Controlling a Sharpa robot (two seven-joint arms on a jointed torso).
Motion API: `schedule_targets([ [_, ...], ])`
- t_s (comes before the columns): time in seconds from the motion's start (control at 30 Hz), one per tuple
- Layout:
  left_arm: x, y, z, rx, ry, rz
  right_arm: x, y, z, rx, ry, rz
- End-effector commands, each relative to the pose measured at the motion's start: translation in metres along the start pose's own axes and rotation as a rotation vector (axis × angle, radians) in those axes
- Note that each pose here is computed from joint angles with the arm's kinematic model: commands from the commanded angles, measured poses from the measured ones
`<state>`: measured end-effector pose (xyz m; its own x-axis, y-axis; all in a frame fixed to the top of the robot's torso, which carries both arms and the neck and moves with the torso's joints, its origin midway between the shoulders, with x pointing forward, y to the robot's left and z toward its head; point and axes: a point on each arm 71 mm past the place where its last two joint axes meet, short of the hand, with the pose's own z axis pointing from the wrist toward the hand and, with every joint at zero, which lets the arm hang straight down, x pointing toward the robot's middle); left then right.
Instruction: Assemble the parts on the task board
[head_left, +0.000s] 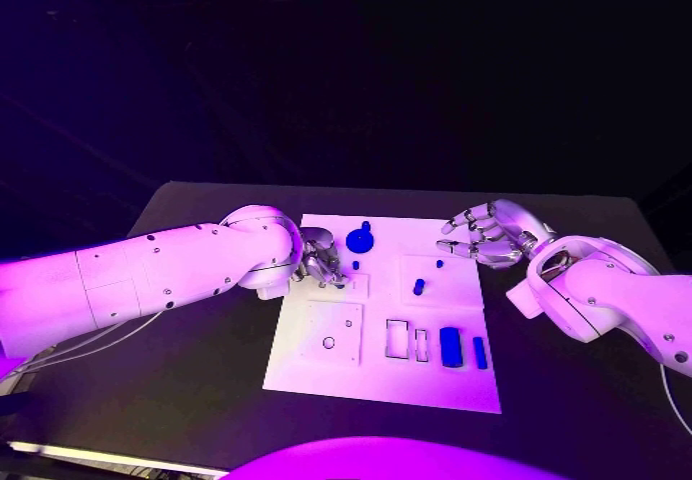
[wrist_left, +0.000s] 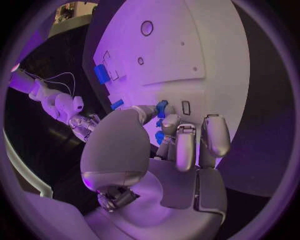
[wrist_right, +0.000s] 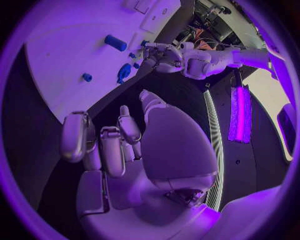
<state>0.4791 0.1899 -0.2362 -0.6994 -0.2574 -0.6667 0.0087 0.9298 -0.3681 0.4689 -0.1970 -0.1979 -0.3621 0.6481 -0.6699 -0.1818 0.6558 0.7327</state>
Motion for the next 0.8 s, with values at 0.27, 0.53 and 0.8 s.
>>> schedule_targets([
  [0.27, 0.0061, -0.0041, 0.0042, 0.000, 0.052, 0.018, 0.0016, 0.0012, -0.0002, -0.009, 0.012, -0.006],
  [0.53, 0.0075, -0.0055, 0.0060, -0.002, 0.063, 0.024, 0.0015, 0.0012, -0.0004, -0.009, 0.012, -0.006],
  [0.8, 0.0077, -0.0071, 0.0076, -0.001, 0.053, 0.018, 0.0012, 0.0009, -0.0006, -0.009, 0.012, -0.006],
])
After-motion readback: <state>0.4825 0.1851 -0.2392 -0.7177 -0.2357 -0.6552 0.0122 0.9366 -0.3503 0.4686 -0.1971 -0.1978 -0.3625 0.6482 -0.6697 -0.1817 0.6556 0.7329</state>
